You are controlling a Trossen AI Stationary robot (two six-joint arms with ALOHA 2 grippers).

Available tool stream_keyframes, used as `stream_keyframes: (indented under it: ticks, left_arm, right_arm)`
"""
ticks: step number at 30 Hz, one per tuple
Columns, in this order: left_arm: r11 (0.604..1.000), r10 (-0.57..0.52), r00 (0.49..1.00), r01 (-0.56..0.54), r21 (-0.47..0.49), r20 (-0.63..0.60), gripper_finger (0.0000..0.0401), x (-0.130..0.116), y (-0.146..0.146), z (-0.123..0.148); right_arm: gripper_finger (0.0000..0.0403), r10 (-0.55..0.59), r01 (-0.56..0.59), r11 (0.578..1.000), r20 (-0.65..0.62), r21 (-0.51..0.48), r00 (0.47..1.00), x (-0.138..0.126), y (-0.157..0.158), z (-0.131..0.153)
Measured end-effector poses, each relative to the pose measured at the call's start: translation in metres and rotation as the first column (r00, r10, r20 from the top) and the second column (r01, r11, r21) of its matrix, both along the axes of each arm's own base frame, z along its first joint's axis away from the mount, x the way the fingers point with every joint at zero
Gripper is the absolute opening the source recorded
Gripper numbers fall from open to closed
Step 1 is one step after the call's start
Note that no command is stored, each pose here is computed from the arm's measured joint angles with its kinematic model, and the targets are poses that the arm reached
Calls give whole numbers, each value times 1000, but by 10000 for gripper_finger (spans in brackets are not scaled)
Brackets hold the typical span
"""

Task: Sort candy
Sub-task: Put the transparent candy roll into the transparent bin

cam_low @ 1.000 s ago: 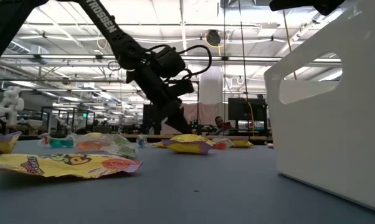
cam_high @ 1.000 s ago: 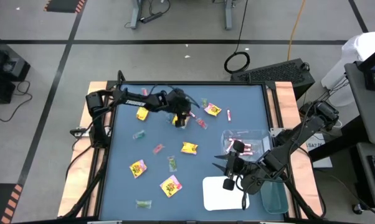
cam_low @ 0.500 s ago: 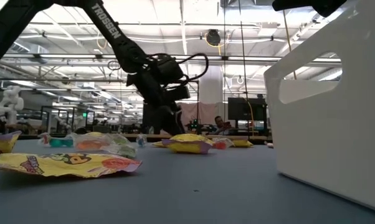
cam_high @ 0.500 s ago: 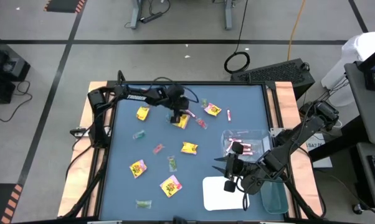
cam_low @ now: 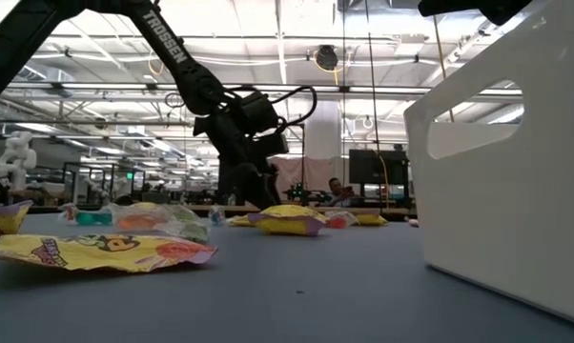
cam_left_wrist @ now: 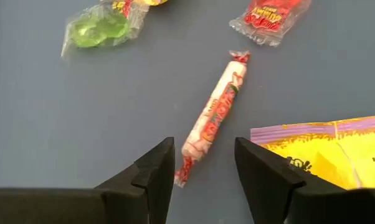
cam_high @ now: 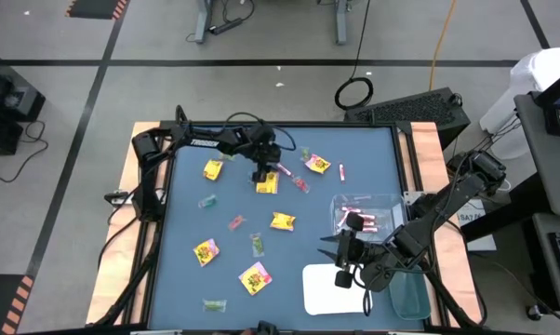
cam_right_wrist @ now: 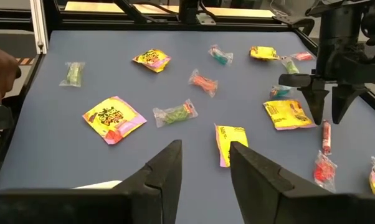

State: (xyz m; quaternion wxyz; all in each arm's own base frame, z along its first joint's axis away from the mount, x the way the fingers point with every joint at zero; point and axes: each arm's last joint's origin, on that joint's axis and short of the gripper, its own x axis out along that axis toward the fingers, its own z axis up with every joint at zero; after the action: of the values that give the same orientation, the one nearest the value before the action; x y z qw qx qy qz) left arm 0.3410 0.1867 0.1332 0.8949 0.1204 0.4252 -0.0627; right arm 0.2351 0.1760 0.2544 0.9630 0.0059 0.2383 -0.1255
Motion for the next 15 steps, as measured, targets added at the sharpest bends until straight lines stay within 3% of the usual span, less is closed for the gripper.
stream_keyframes:
  ticks: [8,12,15]
  left_arm:
    - [1000,-15,1000,16,-7,22,110,-3,6,1]
    - [995,-97,995,96,22,19,101,-1,3,-4]
    - [995,-96,995,96,37,9,100,1,1,-6]
  right_arm:
    - [123,1,-1,1000,1,7,1000,0,0,0]
    - [123,4,-4,1000,0,2,1000,0,0,0]
    - [123,7,-7,1000,-2,-4,1000,0,0,0]
